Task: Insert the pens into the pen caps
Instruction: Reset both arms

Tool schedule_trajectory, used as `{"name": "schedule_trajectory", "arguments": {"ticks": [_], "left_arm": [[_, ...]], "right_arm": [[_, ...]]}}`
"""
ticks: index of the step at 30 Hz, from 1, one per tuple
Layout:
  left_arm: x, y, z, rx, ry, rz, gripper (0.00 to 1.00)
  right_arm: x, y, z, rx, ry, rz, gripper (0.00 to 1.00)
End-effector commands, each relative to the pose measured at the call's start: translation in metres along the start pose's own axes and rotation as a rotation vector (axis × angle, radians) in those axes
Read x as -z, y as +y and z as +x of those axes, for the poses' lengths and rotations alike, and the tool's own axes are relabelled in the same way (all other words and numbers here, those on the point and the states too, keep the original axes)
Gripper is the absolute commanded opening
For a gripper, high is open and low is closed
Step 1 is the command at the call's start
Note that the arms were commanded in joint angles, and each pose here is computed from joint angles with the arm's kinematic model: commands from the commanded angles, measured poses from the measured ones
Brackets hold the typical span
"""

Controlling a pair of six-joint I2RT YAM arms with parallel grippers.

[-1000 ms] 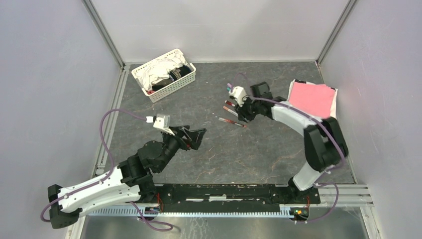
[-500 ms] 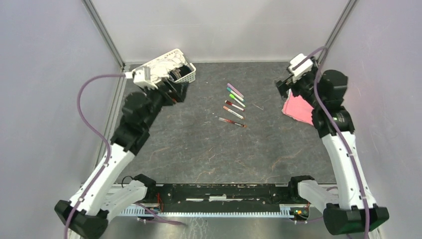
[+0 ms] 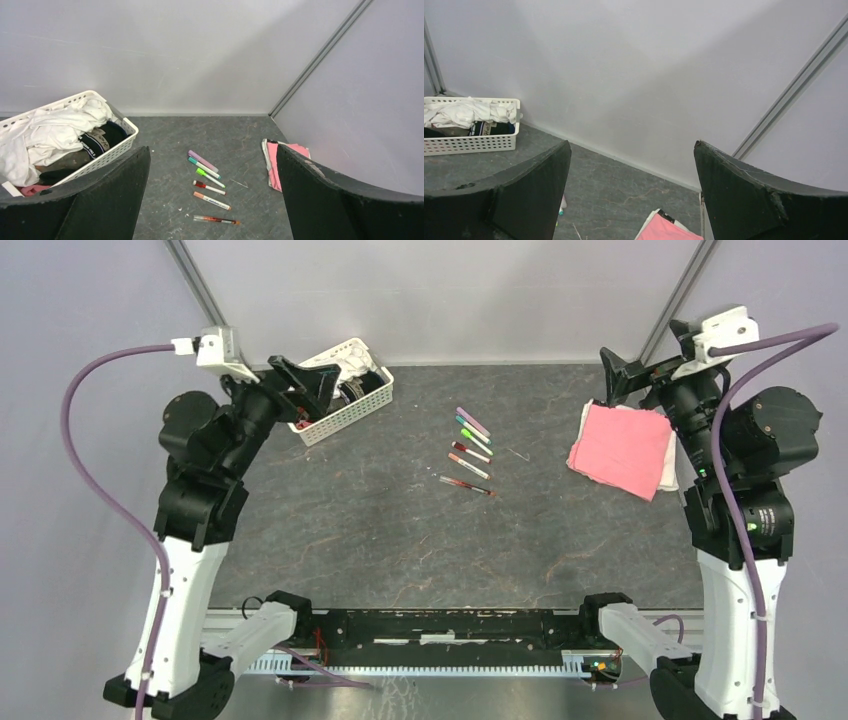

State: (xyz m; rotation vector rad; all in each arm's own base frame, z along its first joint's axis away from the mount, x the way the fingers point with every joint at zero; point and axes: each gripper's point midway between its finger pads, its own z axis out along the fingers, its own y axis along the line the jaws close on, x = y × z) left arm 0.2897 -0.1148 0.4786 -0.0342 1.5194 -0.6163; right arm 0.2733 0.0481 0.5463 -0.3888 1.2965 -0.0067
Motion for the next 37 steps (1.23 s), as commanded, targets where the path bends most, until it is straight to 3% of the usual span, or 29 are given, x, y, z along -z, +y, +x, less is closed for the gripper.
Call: {"name": "schedule_trajectory", "arguments": {"ticks": [1, 16, 37], "left_arm": [[0.019, -0.007, -0.009, -0.074, 0.006, 0.022, 1.0], [0.027, -0.016, 0.0, -0.077, 0.029, 0.084, 1.0], [0.027, -0.016, 0.018, -0.055, 0.051, 0.12, 1.0]], "right_arm": [[0.003, -0.003, 0.004, -0.082, 0.047, 0.029, 0.98], [0.0, 0.024, 0.014, -0.023, 0.055, -0.132, 0.98], [0.001, 0.029, 0.024, 0.002, 0.06, -0.175, 0.98]]}}
